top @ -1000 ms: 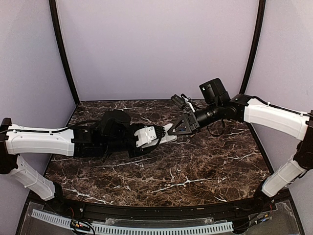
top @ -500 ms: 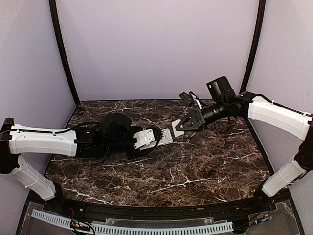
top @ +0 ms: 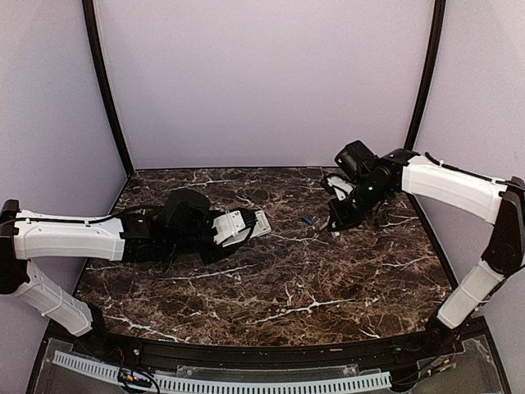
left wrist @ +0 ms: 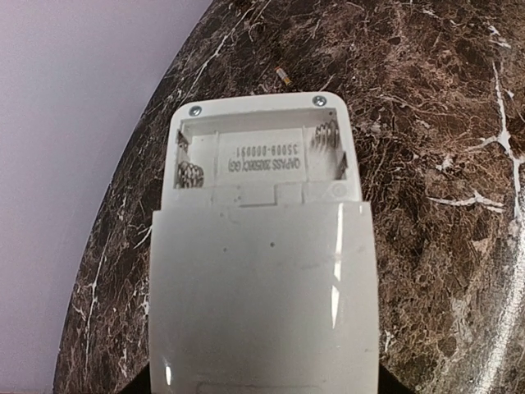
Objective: Load the batteries into the remote control
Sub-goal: Place the battery cover at the center of the board.
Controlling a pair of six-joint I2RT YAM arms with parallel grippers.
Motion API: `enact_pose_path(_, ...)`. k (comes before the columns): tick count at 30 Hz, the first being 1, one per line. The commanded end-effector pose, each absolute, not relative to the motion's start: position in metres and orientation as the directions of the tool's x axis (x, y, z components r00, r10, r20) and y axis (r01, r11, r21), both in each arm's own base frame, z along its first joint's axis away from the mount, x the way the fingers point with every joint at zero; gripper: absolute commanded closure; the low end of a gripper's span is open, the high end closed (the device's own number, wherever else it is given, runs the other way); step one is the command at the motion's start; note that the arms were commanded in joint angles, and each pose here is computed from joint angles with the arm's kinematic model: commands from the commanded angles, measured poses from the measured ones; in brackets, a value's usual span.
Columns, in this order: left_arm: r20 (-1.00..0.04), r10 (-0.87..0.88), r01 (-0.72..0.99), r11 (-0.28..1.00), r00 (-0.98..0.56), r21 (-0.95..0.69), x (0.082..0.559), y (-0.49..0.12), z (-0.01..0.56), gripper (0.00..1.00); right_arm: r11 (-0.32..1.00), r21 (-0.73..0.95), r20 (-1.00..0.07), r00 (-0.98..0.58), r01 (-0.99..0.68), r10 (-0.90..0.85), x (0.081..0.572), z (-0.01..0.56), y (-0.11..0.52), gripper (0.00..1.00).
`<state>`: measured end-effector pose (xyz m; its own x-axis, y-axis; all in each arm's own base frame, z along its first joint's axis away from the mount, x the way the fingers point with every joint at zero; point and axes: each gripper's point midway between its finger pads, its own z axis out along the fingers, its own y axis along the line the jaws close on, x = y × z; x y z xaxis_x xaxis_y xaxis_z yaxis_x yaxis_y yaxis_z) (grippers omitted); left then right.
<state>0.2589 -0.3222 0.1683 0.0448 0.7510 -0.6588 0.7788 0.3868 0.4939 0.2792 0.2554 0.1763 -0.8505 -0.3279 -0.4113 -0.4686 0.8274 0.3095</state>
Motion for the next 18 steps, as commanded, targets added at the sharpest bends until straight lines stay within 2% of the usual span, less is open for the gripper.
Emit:
enact_pose_path(1,-0.682,0.732,0.753,0.448,0.0,0.481,0.262,-0.309,0.176,1.0,0.921,-0.09,-0.238,-0.89,-0.379,-0.389,0.29,0.115,0.187,1.0)
enact_pose_path(9,-0.685,0.729,0.753,0.452,-0.003,0.478,0.262,-0.308,0.178,1.0,0.81,-0.377,0.001,-0.875,-0.449,-0.484,0.281,0.055,0.167,1.0)
enact_pose_path(14,-0.681,0.732,0.754,0.448,0.0,0.481,0.262,-0.308,0.178,1.0,0.782,-0.386,0.084,-0.862,-0.49,-0.499,0.27,0.026,0.173,1.0)
enact_pose_path(17,-0.682,0.731,0.755,0.448,-0.001,0.48,0.261,-0.307,0.179,1.0,0.799,-0.334,0.093,-0.861,-0.501,-0.501,0.263,0.016,0.183,1.0)
enact_pose_path(18,-0.683,0.731,0.754,0.448,0.0,0.48,0.261,-0.307,0.18,1.0,0.806,-0.308,0.092,-0.859,-0.505,-0.504,0.261,0.013,0.188,0.97)
